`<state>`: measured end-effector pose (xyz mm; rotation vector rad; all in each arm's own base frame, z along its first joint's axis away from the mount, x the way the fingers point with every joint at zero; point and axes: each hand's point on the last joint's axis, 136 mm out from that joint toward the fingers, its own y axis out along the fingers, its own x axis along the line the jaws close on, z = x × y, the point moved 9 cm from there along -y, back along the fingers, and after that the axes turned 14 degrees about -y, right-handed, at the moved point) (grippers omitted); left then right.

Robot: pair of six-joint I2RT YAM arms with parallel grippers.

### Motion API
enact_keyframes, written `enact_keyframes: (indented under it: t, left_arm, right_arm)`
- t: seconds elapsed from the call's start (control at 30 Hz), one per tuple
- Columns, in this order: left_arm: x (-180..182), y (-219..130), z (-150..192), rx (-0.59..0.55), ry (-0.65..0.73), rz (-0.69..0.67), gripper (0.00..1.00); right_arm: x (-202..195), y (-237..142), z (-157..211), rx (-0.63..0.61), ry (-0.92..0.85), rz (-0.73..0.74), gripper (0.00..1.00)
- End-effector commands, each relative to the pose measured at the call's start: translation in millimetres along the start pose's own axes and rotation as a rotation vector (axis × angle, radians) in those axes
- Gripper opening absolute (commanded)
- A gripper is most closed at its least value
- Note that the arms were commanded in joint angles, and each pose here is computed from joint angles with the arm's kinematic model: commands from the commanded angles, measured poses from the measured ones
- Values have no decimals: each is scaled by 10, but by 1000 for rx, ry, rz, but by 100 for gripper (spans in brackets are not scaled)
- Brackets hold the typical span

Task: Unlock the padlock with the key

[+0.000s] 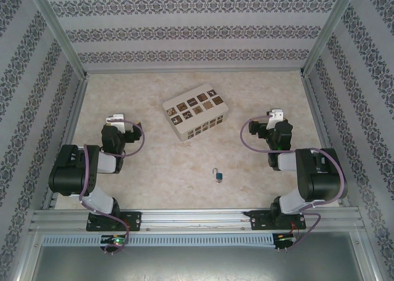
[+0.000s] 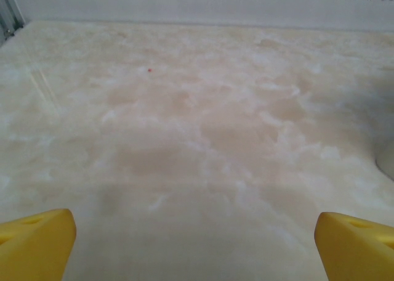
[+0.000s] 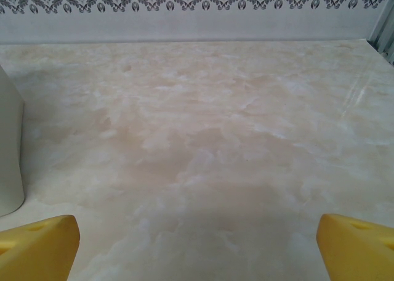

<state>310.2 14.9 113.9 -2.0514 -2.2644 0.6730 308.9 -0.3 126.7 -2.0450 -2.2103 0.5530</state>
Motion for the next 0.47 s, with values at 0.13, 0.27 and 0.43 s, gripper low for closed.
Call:
enact_keyframes:
  t: [0.13, 0.27, 0.43]
  left_arm:
    - [-18, 5, -36, -10, 10, 0, 99]
    - [-51, 14, -28, 6, 26, 39, 99]
    - [-69, 30, -27, 25, 34, 55, 99]
  right_arm:
    - [-13, 20, -68, -22, 8, 13, 98]
    - [-7, 25, -67, -18, 7, 11, 98]
    - [-6, 20, -65, -18, 5, 15, 98]
